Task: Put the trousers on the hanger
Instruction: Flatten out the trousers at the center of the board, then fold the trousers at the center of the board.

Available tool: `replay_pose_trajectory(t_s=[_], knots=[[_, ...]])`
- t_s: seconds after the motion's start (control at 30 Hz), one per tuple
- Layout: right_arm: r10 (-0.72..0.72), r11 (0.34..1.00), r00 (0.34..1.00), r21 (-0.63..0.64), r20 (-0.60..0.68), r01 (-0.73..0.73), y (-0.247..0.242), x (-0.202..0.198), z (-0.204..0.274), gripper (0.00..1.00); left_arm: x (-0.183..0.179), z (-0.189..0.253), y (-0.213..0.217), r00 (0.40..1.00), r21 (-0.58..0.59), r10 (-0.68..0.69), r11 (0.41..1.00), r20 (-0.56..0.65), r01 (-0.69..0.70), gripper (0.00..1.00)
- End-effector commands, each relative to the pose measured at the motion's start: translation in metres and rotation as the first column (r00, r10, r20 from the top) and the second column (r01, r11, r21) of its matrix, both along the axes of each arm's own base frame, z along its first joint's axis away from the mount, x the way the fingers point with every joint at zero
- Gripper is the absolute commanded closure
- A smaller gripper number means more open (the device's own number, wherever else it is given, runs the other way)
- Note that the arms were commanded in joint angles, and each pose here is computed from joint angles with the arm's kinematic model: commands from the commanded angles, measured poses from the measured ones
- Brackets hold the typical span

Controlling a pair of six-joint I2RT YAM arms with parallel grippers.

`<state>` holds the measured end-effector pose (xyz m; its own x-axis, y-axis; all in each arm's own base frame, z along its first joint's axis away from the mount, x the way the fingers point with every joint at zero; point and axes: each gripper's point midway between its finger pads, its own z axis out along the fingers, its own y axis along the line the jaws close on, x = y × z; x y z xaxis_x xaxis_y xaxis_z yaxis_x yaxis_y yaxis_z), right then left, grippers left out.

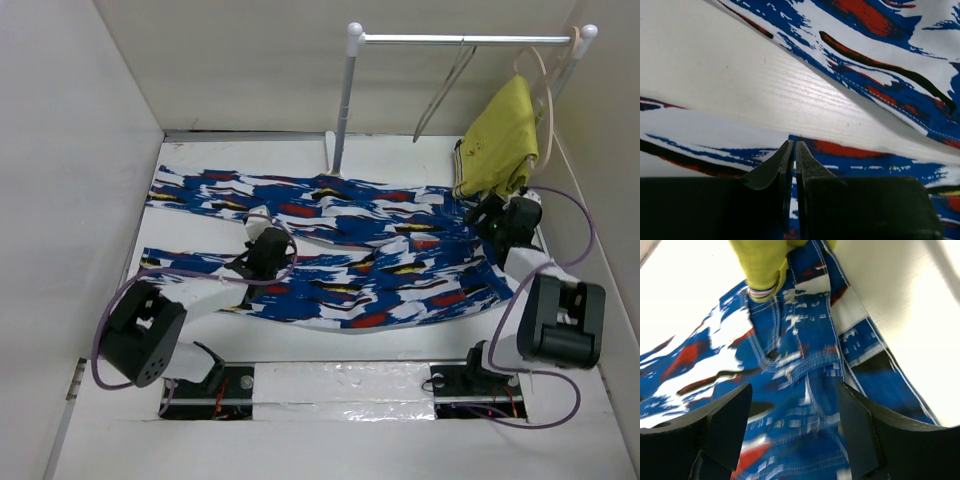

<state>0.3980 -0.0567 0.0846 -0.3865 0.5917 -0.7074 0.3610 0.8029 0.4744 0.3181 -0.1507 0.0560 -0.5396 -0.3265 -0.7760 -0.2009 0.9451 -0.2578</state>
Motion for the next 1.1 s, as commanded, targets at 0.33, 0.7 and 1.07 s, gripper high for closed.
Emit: replay_pose_trajectory(t_s=[0.33, 0.7, 1.07], knots=[[-0.395, 0.919, 0.915, -0.034, -0.083, 0.393, -0.046, -0.157, -0.010, 1.00, -0.033, 0.094, -0.045, 0.924, -0.242, -0.212, 0.924, 0.319, 0.295, 0.95], [-0.476, 0.872, 0.851, 0.007, -0.222, 0.489, -0.049, -0.188, -0.036, 0.30, -0.061, 0.130, -0.051, 0.880, -0.224, -0.221, 0.915, 0.420, 0.336, 0.94], [-0.448, 0.879, 0.853, 0.043, -0.269, 0.475, -0.043, -0.185, -0.044, 0.34, -0.065, 0.132, -0.052, 0.878, -0.225, -0.212, 0.916, 0.428, 0.331, 0.93]])
